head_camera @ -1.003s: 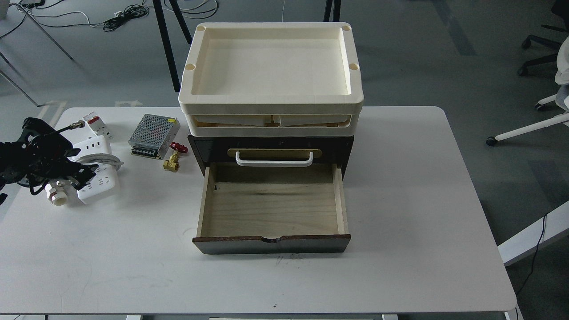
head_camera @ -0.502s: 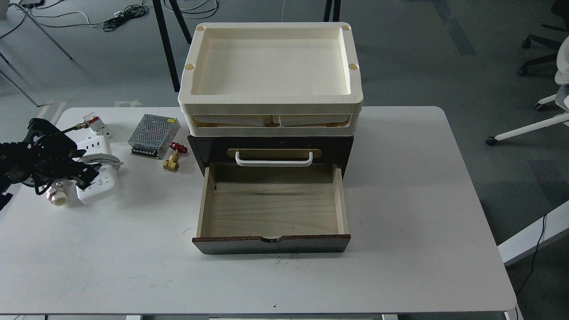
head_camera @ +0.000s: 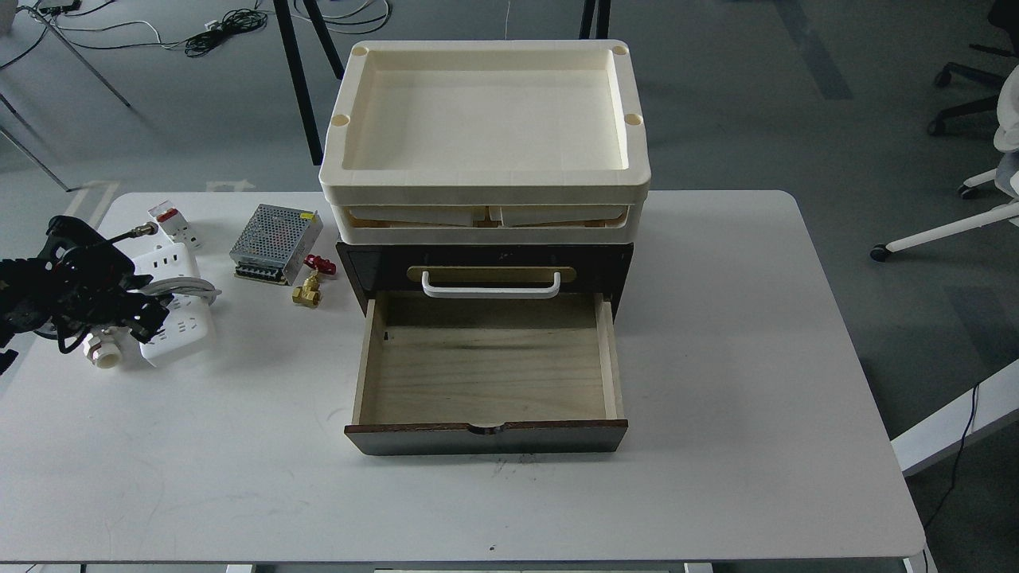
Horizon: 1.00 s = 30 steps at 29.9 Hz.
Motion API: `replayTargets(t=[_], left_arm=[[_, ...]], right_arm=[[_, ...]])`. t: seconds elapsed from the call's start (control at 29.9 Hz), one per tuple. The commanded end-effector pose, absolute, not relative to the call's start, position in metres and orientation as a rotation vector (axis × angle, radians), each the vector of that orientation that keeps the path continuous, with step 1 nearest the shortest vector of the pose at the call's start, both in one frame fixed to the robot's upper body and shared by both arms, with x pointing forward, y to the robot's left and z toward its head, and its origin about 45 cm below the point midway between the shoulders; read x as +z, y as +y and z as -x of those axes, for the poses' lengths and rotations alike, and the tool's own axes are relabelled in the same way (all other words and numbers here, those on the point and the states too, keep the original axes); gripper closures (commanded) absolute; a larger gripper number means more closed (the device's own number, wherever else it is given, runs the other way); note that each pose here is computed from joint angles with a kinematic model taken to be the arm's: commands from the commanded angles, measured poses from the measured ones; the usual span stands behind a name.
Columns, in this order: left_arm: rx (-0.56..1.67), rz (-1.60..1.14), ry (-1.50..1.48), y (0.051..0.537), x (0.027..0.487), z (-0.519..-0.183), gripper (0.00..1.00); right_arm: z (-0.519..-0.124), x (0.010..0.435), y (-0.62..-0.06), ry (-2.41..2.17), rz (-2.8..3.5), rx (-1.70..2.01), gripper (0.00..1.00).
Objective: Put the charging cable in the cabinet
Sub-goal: 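Close the left gripper on the white power strip and cable, then lift the power strip with the left gripper toward the drawer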
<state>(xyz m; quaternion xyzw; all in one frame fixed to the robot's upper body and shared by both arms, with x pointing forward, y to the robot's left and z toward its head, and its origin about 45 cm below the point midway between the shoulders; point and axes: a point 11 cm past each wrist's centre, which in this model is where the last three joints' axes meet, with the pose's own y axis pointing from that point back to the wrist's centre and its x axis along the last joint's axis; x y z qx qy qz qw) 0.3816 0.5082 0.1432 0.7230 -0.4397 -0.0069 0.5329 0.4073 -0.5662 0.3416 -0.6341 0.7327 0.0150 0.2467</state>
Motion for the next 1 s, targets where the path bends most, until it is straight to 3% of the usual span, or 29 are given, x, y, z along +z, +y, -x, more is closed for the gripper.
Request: replayTargets(t=[0.0, 0.3, 0.97], left_arm=[[-0.016, -1.722, -1.049, 0.507, 0.143, -0.382, 0.70], [-0.017, -1.721, -1.049, 0.508, 0.142, -0.381, 0.95], [0.050, -1.705, -1.170, 0.509, 0.170, -0.398, 1.00]], right_arm=[[-0.407, 0.341, -0.566, 1.999, 1.730, 0.041, 0.01], [-0.405, 0.339, -0.570, 2.014, 1.722, 0.040, 0.01], [-0.404, 0.339, -0.571, 2.018, 1.720, 0.039, 0.01]])
